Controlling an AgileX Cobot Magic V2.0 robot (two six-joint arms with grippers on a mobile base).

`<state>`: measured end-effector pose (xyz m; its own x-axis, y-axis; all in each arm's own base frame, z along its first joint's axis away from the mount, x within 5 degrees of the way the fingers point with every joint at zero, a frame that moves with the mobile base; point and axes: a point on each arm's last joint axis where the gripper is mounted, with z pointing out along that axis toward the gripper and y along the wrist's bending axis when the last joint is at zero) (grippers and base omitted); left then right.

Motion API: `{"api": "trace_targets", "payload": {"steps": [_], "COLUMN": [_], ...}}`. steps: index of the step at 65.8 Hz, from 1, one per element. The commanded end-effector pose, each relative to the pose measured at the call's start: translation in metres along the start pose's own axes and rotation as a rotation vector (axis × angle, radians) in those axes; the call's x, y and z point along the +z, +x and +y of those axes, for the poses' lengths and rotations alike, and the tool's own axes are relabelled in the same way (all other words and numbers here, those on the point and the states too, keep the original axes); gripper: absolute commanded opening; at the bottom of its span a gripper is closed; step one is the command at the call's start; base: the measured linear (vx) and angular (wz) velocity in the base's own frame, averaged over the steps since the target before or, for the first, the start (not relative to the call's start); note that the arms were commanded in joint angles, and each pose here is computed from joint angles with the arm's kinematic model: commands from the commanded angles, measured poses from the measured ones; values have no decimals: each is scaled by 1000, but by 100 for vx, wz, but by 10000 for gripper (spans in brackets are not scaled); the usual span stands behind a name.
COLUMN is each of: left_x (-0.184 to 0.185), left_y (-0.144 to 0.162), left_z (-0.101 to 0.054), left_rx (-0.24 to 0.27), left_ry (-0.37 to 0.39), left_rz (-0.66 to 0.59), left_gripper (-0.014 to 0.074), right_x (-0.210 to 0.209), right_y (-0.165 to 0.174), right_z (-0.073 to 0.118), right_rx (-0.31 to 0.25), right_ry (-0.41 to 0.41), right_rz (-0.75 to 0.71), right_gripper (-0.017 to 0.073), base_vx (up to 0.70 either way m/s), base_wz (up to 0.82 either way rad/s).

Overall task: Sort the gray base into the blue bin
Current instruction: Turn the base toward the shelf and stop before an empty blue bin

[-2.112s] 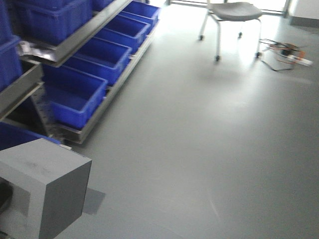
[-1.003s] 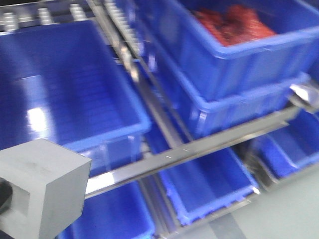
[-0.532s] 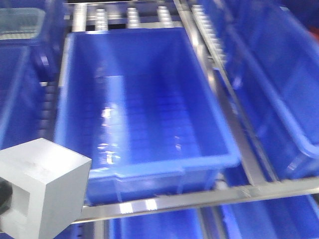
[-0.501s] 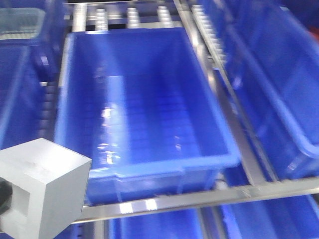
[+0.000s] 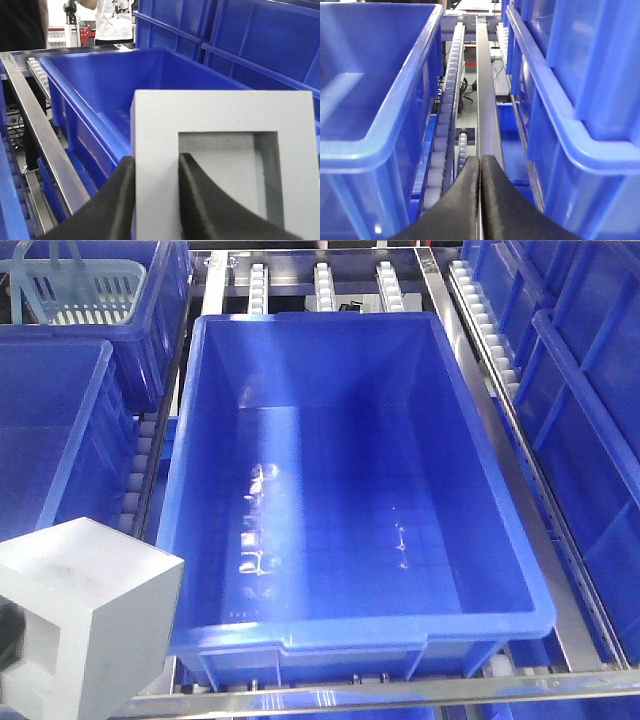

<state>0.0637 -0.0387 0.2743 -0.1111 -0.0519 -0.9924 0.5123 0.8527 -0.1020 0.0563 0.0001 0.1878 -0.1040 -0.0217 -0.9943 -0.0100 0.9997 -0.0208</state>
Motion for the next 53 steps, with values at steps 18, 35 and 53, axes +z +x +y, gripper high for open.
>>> {"api": "trace_targets", "payload": {"steps": [18, 35, 53], "left_x": [-2, -2, -2], "left_y": [-21, -21, -21], "left_z": [-3, -3, -3], "left_rx": [-10, -10, -10], "left_ry": [26, 26, 26], "left_rz": [-138, -138, -138], "left_gripper": [-6, -6, -6], "right_x": [0, 0, 0], "right_y": [-2, -2, -2], "right_z": [0, 0, 0], "right_rx": [-11, -11, -11], "right_ry": [3, 3, 3], "right_rz": [-71, -71, -71], "right_gripper": [-9, -9, -9], "base_vx": [8, 8, 7], "base_wz": [0, 0, -1]}}
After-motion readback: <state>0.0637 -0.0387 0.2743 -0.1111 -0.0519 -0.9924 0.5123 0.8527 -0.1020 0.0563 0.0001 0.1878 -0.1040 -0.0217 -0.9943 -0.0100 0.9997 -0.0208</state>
